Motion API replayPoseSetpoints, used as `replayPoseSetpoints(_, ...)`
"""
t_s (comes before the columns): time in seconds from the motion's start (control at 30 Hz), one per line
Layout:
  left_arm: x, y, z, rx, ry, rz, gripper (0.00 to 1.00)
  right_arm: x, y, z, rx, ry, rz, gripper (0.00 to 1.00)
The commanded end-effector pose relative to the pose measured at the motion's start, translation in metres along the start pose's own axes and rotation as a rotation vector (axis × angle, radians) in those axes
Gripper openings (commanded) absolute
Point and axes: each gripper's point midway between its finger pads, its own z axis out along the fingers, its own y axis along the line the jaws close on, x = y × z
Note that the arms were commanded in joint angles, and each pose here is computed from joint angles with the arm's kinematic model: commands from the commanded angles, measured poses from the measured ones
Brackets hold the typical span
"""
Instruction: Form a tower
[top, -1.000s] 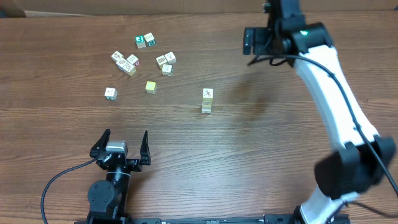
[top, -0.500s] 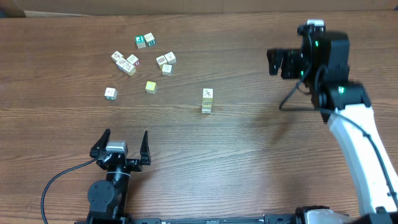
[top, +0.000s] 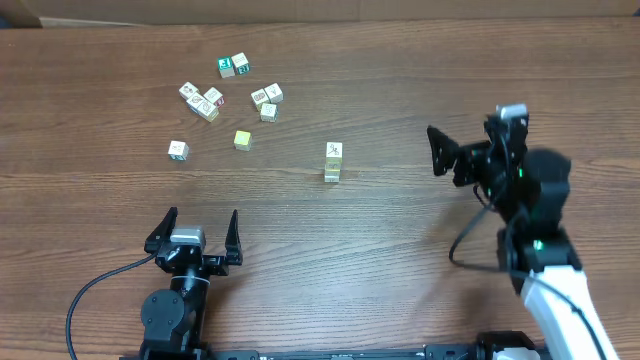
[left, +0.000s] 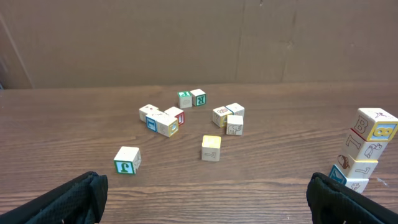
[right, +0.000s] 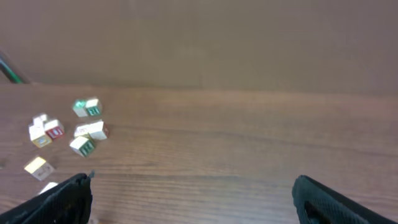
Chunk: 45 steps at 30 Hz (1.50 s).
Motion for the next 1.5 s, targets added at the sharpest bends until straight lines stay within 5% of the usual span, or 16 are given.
replayPoseSetpoints(0.0, -0.001, -0.001, 0.000, 0.008, -0.011, 0.015, 1.00, 0.002, 0.004, -0.018, -0.009, -0.081, -0.026, 1.00)
replayPoseSetpoints(0.93, -0.001, -0.001, 0.000, 0.008, -0.010, 0.015, 1.00, 0.041, 0.015, -0.094, 0.015, -0.377, -0.060, 1.00)
replayPoseSetpoints(1.47, -0.001, -0.001, 0.000, 0.008, -0.011, 0.015, 1.00, 0.081, 0.012, -0.094, 0.029, -0.233, -0.021, 1.00)
